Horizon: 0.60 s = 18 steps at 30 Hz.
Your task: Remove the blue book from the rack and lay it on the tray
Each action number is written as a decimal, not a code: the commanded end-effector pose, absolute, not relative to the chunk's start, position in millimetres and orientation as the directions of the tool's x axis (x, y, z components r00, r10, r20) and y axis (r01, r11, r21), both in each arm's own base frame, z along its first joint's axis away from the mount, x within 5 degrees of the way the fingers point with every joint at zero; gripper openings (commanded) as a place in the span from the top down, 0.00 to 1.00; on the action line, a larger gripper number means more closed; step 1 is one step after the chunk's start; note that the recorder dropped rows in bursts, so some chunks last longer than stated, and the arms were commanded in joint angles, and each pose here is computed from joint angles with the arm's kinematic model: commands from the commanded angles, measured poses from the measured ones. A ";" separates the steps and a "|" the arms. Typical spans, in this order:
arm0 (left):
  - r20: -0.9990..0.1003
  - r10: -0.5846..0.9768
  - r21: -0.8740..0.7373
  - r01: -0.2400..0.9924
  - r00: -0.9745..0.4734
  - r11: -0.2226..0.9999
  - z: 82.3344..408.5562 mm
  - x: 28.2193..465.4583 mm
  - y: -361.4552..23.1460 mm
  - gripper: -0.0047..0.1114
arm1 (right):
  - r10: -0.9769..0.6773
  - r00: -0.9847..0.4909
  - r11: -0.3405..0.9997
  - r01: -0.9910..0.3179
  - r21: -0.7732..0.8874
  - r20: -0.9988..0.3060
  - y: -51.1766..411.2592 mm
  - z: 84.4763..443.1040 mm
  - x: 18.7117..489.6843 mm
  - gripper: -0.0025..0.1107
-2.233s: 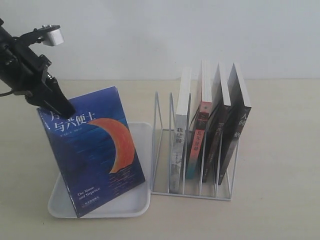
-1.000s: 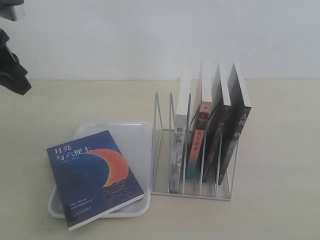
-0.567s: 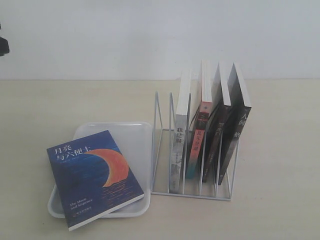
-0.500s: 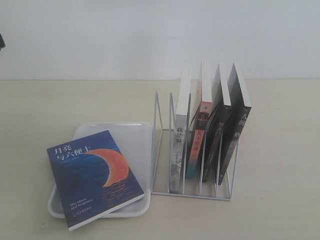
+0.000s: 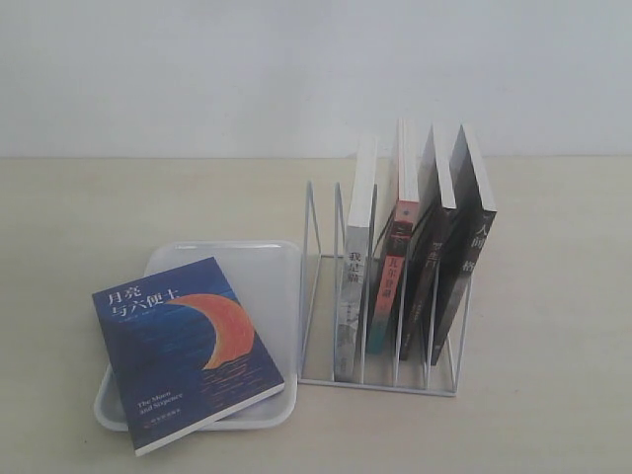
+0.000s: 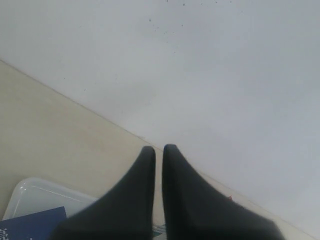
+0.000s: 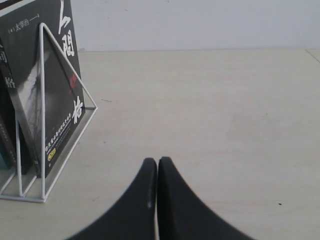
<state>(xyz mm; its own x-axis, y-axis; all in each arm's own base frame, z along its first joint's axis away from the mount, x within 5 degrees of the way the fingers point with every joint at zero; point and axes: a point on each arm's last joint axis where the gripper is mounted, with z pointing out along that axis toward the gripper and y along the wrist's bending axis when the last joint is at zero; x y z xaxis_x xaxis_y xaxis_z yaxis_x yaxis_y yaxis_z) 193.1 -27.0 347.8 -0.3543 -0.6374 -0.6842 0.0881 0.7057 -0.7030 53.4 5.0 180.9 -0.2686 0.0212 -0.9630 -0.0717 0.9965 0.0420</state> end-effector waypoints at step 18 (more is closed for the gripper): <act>-0.955 -0.254 -0.286 0.240 -0.156 0.927 369.0 154.5 -23.8 0.92 | 0.023 -0.252 0.997 -0.065 0.040 -0.967 4.5 182.5 53.4 0.98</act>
